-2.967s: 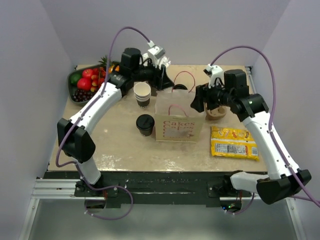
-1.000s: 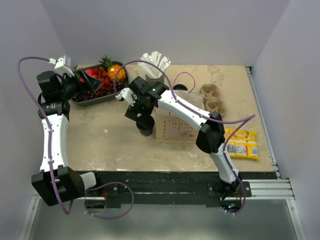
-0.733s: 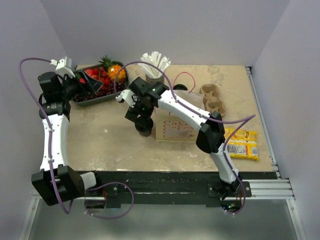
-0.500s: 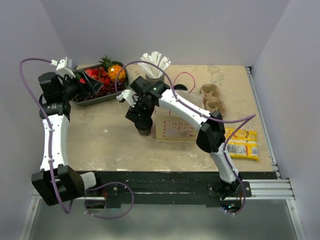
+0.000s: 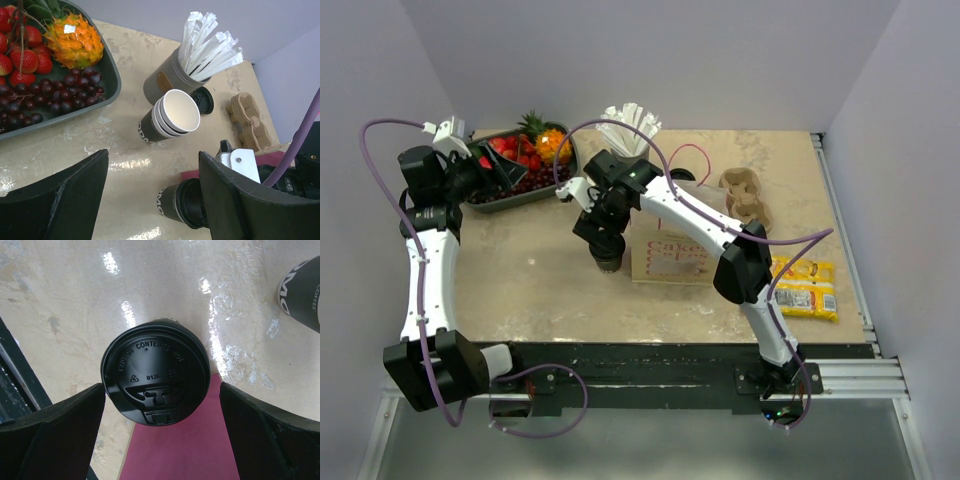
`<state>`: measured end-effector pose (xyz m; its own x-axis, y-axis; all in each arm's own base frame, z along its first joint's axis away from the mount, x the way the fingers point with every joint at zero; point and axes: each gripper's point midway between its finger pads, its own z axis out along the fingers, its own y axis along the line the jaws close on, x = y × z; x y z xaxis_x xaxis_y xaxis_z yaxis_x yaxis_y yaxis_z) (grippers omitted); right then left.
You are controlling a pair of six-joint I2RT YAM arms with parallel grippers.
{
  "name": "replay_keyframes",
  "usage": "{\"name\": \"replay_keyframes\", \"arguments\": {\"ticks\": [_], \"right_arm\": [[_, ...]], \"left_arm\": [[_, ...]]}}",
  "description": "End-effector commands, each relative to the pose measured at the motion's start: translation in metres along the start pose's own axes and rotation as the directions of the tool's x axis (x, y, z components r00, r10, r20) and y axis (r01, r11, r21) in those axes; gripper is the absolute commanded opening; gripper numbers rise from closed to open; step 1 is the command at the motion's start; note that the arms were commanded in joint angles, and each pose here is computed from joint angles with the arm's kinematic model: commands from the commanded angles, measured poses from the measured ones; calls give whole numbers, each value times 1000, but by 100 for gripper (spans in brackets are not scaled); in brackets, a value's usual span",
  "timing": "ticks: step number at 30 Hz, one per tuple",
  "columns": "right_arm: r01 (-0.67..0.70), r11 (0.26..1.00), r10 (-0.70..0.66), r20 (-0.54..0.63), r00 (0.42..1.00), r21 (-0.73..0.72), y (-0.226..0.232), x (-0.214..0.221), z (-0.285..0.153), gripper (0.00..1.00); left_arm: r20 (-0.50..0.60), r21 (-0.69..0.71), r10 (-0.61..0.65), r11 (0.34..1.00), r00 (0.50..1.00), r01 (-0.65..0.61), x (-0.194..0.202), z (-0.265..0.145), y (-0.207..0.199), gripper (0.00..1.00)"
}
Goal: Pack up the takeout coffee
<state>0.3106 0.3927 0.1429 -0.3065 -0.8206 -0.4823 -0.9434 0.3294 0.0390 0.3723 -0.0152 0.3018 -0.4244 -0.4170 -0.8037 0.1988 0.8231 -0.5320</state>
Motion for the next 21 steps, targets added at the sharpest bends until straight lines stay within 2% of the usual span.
{"name": "replay_keyframes", "arguments": {"ticks": [1, 21], "right_arm": [[7, 999, -7, 20, 1000, -33, 6, -4, -5, 99], [17, 1000, -17, -23, 1000, -22, 2, 6, 8, 99]], "left_arm": [[28, 25, 6, 1000, 1000, -6, -7, -1, -4, 76], [21, 26, -7, 1000, 1000, 6, -4, 2, -1, 76]]}}
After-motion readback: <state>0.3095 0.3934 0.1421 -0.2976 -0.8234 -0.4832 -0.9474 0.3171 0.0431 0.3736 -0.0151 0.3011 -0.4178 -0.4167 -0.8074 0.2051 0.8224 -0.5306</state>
